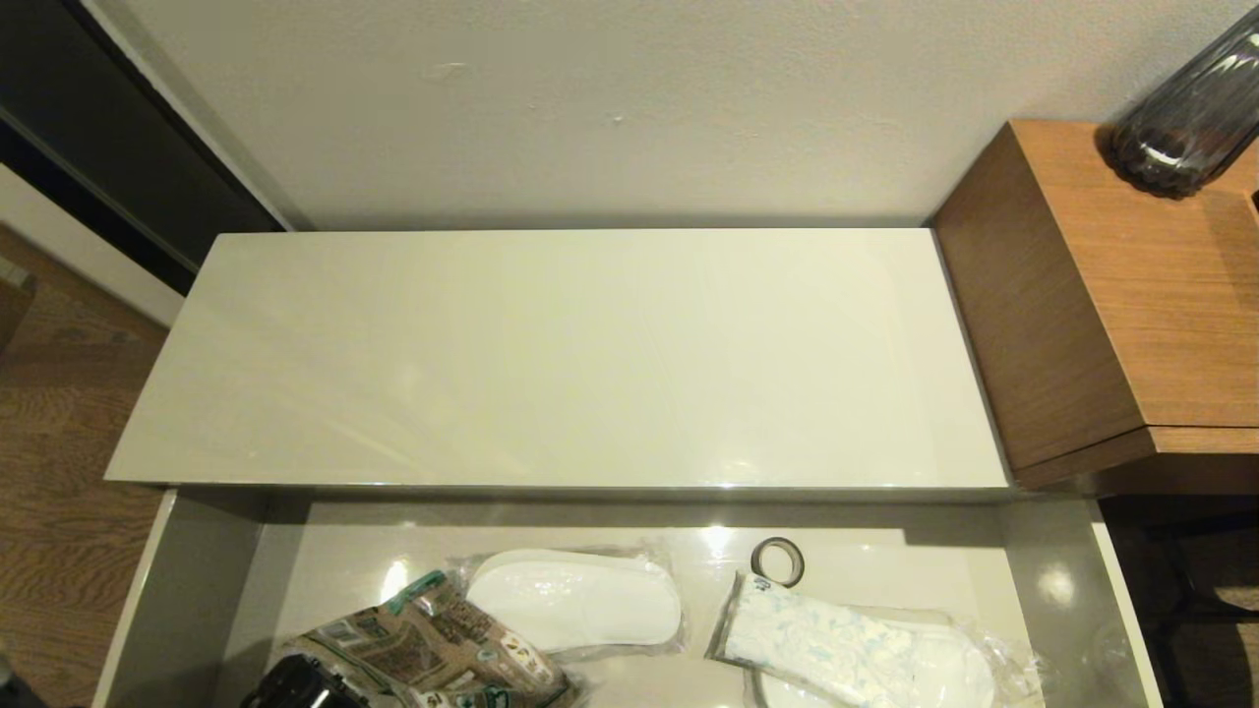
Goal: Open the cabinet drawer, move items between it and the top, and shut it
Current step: Close the drawer
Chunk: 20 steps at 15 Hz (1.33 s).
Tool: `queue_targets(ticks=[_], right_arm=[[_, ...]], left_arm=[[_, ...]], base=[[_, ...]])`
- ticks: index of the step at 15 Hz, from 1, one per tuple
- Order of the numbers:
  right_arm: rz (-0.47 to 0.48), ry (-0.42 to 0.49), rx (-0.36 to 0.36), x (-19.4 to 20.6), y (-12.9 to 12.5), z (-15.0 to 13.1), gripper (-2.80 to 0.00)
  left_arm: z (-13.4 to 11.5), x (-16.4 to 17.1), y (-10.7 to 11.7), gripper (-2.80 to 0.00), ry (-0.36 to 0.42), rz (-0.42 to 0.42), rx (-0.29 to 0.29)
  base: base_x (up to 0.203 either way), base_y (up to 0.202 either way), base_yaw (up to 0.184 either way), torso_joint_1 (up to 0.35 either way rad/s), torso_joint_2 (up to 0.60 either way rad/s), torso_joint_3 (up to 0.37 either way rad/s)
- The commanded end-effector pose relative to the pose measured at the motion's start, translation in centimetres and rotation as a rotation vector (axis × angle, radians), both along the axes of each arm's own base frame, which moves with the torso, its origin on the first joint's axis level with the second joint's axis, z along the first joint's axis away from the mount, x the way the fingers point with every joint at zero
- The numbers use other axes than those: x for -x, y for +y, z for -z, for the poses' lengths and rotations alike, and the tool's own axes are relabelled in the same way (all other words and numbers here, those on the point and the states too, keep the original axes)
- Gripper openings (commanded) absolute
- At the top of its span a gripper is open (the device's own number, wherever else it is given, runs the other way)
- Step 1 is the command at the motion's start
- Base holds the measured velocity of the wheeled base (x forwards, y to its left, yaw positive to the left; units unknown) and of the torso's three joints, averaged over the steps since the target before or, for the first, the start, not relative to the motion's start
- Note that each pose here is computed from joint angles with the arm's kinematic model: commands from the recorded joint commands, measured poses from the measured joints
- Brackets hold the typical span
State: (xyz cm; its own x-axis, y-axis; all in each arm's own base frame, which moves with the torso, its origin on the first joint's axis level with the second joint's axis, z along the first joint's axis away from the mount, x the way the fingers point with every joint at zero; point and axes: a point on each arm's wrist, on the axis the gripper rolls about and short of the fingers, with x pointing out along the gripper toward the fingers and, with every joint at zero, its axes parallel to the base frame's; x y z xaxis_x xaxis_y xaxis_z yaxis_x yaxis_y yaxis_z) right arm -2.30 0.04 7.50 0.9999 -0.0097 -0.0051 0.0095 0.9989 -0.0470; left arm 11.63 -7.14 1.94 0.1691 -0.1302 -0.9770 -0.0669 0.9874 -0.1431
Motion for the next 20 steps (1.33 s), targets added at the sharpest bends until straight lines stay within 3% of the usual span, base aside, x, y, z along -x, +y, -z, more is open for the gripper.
queue_targets(ticks=[1, 5, 9, 12, 15, 18, 20], right_arm=[[0.000, 0.001, 0.001, 0.0, 0.0, 0.0, -2.80], [0.001, 0.001, 0.001, 0.0, 0.0, 0.0, -2.80], [0.000, 0.002, 0.001, 0.0, 0.0, 0.0, -2.80], [-0.001, 0.001, 0.001, 0.0, 0.0, 0.0, -2.80], [-0.001, 0.001, 0.001, 0.0, 0.0, 0.0, -2.80], [-0.001, 0.002, 0.000, 0.0, 0.0, 0.0, -2.80], [0.000, 0.002, 0.001, 0.0, 0.0, 0.0, -2.80]], left_arm=[[0.1, 0.1, -0.3, -2.80, 0.004, 0.007, -0.010], [0.5, 0.2, -0.6, -2.80, 0.014, 0.024, -0.047], [1.9, -0.3, -1.8, -2.80, 0.002, -0.049, -0.170], [1.5, -1.1, -2.6, -2.80, -0.038, -0.096, -0.139], [-0.3, -2.6, -3.8, -2.80, -0.139, -0.174, -0.029], [-1.5, -3.8, -4.7, -2.80, -0.210, -0.244, 0.025], [-2.0, -4.4, -5.0, -2.80, -0.259, -0.273, 0.021]], base=[[0.000, 0.000, 0.000, 0.000, 0.00, 0.000], [0.000, 0.000, 0.000, 0.000, 0.00, 0.000], [0.000, 0.000, 0.000, 0.000, 0.00, 0.000], [0.000, 0.000, 0.000, 0.000, 0.00, 0.000], [0.000, 0.000, 0.000, 0.000, 0.00, 0.000], [0.000, 0.000, 0.000, 0.000, 0.00, 0.000], [0.000, 0.000, 0.000, 0.000, 0.00, 0.000]])
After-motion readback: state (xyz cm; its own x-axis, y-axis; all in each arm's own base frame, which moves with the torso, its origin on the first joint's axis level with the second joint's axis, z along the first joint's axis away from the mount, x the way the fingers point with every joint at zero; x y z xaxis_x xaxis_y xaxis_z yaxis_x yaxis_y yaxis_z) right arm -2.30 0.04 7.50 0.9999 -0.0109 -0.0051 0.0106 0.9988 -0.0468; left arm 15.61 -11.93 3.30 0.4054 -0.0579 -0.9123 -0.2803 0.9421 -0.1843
